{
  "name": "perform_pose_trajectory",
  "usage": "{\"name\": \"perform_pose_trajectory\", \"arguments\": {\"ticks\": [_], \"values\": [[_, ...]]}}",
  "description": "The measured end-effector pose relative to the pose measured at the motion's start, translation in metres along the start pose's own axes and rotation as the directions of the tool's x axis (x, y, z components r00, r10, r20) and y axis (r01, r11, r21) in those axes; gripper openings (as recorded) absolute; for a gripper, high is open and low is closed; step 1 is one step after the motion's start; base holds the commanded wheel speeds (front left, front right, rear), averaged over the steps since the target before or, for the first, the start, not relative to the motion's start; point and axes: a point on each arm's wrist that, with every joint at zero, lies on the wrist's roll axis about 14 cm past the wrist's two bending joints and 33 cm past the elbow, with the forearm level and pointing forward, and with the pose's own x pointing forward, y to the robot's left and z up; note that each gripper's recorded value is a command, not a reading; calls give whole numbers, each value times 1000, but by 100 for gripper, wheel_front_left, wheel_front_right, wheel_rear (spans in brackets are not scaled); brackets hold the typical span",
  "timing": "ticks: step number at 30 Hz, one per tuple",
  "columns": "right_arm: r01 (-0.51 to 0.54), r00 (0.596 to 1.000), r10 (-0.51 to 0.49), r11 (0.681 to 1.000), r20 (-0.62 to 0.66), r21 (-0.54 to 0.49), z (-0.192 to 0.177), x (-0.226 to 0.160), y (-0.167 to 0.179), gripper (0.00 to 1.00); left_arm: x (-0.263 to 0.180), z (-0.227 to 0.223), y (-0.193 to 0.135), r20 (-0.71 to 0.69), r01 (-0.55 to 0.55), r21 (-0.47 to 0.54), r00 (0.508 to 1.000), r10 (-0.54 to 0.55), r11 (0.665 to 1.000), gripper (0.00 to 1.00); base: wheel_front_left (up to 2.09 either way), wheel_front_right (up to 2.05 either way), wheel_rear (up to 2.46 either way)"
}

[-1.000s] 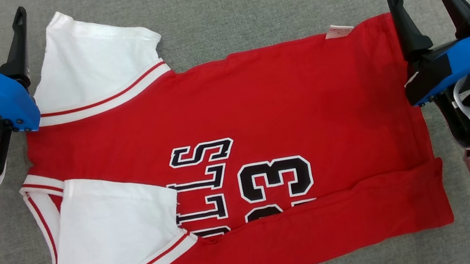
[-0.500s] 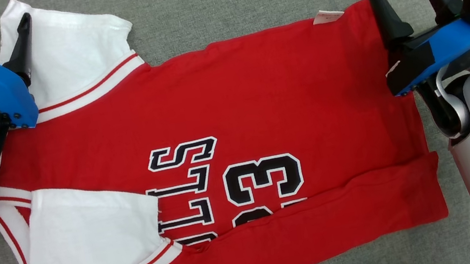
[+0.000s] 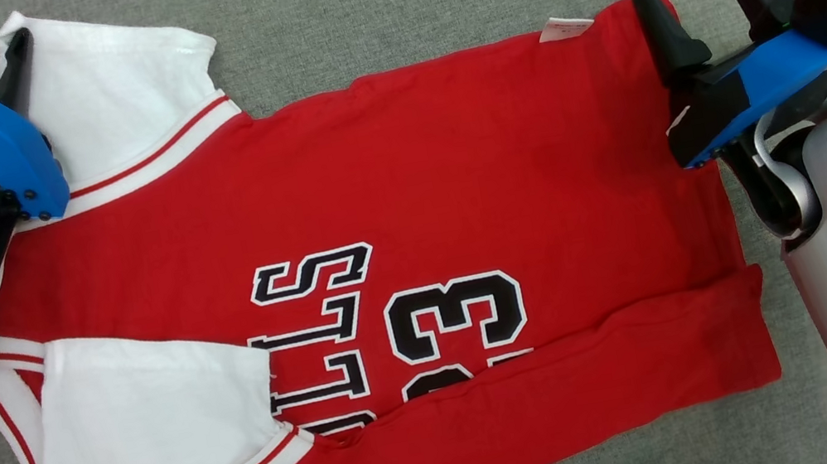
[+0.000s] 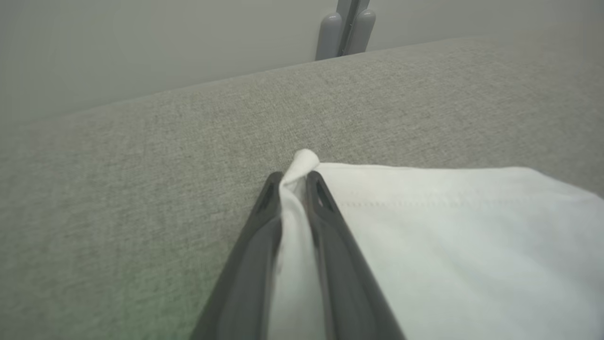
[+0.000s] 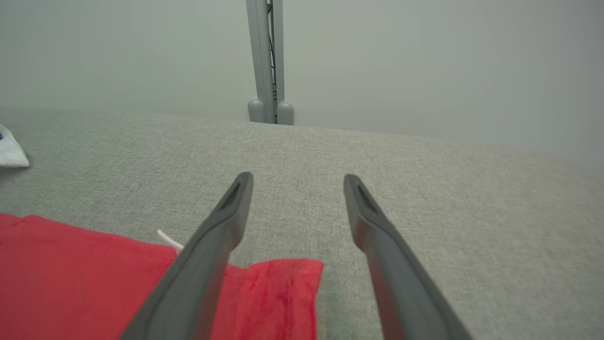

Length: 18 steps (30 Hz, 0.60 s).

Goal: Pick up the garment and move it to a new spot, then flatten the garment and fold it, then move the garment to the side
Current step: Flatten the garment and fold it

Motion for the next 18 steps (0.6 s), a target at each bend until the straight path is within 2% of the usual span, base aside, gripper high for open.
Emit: {"name": "perform_pose_trajectory", "arguments": {"ticks": [10, 18], "values": [[-27, 996, 25, 1000, -82, -12, 2, -5, -1, 100, -16, 26, -13, 80, 27, 50, 996, -31, 998, 0, 0, 0, 0], [-31, 967, 34, 999, -254, 19, -34, -18, -3, 100, -26, 38, -19, 133, 44, 82, 990, -55, 996, 0, 0, 0, 0]]}}
